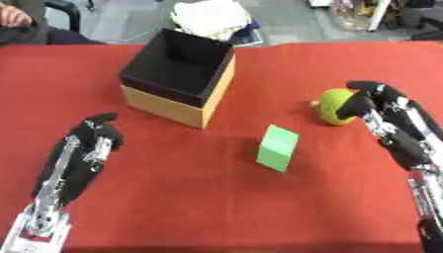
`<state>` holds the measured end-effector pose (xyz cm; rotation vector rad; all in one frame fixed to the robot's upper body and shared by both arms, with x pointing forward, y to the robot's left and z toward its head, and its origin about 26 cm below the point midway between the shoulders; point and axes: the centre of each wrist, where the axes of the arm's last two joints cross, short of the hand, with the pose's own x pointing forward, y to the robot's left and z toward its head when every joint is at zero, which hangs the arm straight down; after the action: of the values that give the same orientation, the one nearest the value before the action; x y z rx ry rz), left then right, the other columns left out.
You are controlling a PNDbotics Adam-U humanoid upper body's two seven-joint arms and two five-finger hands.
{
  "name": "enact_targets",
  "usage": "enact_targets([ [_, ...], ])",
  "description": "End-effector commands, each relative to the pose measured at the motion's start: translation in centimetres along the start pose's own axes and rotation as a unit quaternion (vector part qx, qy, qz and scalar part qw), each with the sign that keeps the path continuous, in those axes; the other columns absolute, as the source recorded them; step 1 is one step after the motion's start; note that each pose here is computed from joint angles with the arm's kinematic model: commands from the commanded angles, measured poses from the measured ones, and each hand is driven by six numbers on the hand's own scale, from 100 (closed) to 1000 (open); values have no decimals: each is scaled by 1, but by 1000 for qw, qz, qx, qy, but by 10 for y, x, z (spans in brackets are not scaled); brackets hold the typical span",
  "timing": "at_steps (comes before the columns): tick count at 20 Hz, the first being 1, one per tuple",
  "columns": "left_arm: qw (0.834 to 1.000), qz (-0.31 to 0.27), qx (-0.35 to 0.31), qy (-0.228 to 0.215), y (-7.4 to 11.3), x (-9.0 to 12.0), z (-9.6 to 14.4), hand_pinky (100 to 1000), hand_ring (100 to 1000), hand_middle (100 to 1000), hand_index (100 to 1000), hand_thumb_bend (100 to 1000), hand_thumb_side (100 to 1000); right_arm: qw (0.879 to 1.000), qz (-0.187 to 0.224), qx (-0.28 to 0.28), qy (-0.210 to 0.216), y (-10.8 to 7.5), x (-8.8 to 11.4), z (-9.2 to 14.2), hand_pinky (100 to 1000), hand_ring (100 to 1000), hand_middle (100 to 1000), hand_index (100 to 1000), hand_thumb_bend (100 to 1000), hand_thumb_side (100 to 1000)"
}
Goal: Pick up objects on the table and place them in the box.
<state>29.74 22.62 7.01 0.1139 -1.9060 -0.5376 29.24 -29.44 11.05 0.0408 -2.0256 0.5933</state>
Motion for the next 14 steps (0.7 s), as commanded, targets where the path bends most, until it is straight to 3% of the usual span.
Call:
enact_targets([
  [1, 1000, -3, 0, -10, 2, 4, -2, 591, 575, 515, 821, 100, 758, 998, 43, 46, -22, -10, 12, -6, 691, 745, 694, 867, 100, 507],
  [5, 1000, -3, -1, -10, 2, 5, -2, 591, 575, 515, 821, 100, 758, 989, 102, 104, -38, -17, 20, -11, 741, 829, 777, 936, 100, 536],
  [10, 1000, -3, -2, -10, 2, 5, -2, 591, 575, 515, 822, 100, 756, 962, 220, 153, -45, -24, 28, -21, 763, 864, 811, 952, 100, 516],
  [14, 1000, -4, -4, -11, 2, 5, -3, 591, 575, 515, 822, 100, 757, 949, 261, 170, -42, -26, 26, -27, 776, 876, 823, 950, 100, 544],
])
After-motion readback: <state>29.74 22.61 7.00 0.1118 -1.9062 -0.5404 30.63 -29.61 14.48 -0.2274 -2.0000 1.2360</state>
